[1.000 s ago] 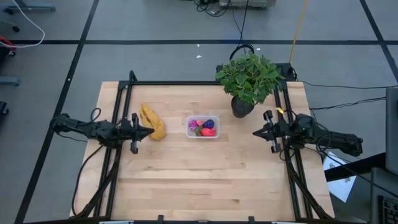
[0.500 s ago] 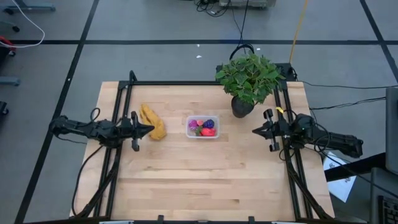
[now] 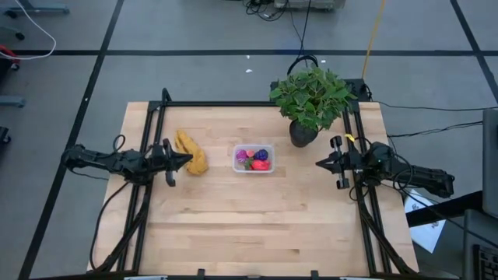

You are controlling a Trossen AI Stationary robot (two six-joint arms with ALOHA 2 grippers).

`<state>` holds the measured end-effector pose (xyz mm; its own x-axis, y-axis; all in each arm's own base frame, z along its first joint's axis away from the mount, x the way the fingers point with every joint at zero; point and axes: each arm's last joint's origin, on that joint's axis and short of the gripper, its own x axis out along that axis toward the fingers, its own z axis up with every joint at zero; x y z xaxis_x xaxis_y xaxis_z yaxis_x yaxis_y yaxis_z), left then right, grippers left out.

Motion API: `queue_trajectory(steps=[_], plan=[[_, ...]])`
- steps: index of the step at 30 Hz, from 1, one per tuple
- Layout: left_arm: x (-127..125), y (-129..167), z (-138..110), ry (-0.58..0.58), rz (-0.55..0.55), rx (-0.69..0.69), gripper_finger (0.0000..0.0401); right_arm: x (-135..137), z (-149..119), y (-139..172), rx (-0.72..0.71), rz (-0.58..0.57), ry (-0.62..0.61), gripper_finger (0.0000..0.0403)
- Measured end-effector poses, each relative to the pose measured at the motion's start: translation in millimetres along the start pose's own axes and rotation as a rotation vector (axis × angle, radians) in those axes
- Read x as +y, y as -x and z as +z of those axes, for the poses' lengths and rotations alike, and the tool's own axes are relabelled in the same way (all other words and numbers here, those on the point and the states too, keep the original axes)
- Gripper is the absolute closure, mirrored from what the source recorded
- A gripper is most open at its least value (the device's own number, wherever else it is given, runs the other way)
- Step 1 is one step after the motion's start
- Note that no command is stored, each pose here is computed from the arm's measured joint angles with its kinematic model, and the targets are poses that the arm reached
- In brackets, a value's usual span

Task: Pick and placing Produce into tupperware
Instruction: Return to Home Position

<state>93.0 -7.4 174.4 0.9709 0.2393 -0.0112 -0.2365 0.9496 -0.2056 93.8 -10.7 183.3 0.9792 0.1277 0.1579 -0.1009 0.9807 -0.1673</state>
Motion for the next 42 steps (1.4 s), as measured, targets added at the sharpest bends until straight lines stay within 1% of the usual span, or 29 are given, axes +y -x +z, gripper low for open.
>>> queue_trajectory(steps=[3, 7, 11, 24, 34, 42], plan=[[-0.2, 0.0, -0.1, 0.034, -0.005, 0.002, 0.0391, 0.0, 0.0, 0.0, 0.0, 0.0, -0.008, 0.0403], [-0.2, 0.0, 0.0, 0.031, -0.005, 0.001, 0.0377, 0.0, -0.1, 0.0, 0.0, 0.0, -0.074, 0.0403], [-0.2, 0.0, 0.0, 0.033, -0.006, 0.001, 0.0373, 0.0, -0.1, 0.0, 0.0, 0.0, -0.1, 0.0403], [-0.2, 0.0, -0.2, 0.031, -0.006, 0.002, 0.0399, 0.0, -0.1, 0.0, 0.001, 0.0, -0.102, 0.0403], [-0.2, 0.0, -0.2, 0.031, -0.006, 0.002, 0.037, 0.0, -0.1, 0.0, 0.001, 0.0, -0.102, 0.0403], [-0.2, 0.0, -0.2, 0.031, -0.007, 0.002, 0.037, 0.0, -0.1, 0.0, 0.001, 0.0, -0.102, 0.0403]])
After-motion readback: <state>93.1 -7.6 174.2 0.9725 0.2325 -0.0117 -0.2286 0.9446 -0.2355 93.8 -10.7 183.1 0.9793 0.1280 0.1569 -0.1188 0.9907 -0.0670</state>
